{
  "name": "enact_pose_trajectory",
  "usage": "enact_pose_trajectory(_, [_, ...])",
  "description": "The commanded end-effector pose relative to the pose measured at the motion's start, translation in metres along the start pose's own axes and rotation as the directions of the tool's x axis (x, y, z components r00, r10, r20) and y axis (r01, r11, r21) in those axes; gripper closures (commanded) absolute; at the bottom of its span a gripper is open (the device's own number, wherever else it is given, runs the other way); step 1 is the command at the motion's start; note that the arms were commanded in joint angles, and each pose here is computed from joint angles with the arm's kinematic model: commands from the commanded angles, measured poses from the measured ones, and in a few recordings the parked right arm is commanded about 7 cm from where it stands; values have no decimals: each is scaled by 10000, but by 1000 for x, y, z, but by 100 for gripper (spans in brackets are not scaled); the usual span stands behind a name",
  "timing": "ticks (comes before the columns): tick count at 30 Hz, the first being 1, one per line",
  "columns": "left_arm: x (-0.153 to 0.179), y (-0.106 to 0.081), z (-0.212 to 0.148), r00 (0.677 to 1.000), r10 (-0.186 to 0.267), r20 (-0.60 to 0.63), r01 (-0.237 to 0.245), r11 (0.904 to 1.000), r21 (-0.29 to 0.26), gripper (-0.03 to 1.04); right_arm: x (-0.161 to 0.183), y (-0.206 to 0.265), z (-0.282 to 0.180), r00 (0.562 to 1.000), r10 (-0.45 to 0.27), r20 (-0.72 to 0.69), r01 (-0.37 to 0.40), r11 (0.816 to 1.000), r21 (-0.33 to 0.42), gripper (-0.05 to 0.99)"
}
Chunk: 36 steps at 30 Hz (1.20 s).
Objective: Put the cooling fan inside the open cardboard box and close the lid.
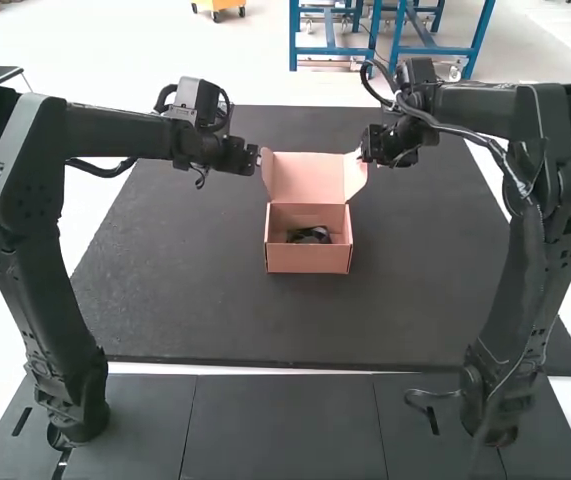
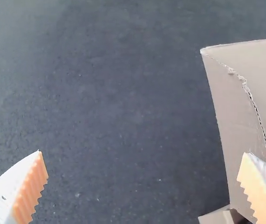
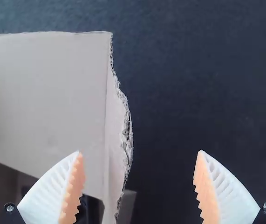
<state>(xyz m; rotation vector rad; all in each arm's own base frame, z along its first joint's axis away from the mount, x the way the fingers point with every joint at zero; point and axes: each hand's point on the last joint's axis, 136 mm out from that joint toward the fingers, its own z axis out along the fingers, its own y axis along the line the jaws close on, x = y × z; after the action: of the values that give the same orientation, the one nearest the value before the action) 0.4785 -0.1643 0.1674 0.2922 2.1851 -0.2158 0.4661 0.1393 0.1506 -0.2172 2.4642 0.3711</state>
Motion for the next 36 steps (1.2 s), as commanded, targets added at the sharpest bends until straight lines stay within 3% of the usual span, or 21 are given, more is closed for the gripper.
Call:
enact_pose_trajectory(1, [-18,-15,-5,9986,-404,343,375,9961,801,5,-12,10,-3,9997,-61,216,67,9996,-266,40])
enact_pose_trajectory(7, [-15,-22,-7,9980,-619,146,596,9904,1250,5,-11,11,-4,9998,-53,168,58,9996,-291,40])
enact_pose_trajectory(17, [-11,-22,-7,9969,-786,-50,786,9885,1295,5,-8,13,-4,10000,-45,13,46,9990,-442,40])
enact_pose_trajectory(20, [-10,-22,-7,9965,-831,-117,840,9881,1286,5,-11,15,-5,10000,-43,83,47,9988,-482,49])
enact_pose_trajectory(24, [-9,-22,-9,9964,-837,-136,848,9879,1295,5,-18,16,-8,9997,-57,248,69,9987,-502,50])
enact_pose_trajectory(30, [-11,-22,-10,9967,-807,-114,815,9884,1283,5,-21,17,-10,9995,-70,323,86,9987,-510,62])
enact_pose_trajectory(36, [-11,-21,-12,9967,-801,-126,811,9886,1269,5,-19,17,-10,9996,-71,259,84,9986,-513,63])
